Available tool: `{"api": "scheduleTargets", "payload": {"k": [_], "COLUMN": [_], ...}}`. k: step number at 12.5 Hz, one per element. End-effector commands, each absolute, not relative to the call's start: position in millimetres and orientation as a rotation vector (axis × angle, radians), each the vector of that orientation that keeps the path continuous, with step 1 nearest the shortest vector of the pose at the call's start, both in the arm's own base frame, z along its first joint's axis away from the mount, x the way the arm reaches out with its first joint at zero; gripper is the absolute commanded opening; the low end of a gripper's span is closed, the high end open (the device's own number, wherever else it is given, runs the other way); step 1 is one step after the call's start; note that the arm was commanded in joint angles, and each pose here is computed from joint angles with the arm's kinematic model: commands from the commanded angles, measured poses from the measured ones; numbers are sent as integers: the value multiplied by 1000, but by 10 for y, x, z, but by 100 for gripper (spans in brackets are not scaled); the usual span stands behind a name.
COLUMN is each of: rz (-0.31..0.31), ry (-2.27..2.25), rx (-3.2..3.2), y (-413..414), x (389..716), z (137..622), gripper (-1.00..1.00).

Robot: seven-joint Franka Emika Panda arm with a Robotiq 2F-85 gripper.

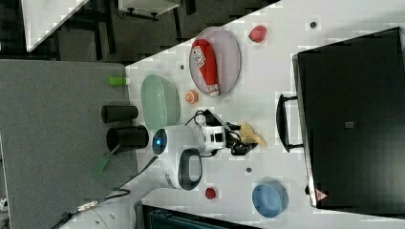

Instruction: Pick Banana and place it in mug.

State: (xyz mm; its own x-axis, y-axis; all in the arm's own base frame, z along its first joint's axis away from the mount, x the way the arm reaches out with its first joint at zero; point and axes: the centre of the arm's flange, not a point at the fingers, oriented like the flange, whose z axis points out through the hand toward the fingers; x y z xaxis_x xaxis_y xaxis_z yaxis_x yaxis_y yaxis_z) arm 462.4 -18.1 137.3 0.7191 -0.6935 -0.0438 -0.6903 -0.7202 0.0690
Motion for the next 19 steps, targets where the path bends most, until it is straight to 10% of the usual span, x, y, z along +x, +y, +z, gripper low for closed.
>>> {"api": "scheduleTargets", "payload": {"k": [1, 6, 15, 19], "rz": [7, 40, 120, -2], "ry": [-1159, -1155, -1235, -1235], "rx": [2895, 2908, 2909, 2890], "y": [-257, -225, -276, -294], "x": [4663, 4695, 4955, 4860], "z": [1431, 1471, 2944, 4136], "gripper": [100, -26, -32, -32]}}
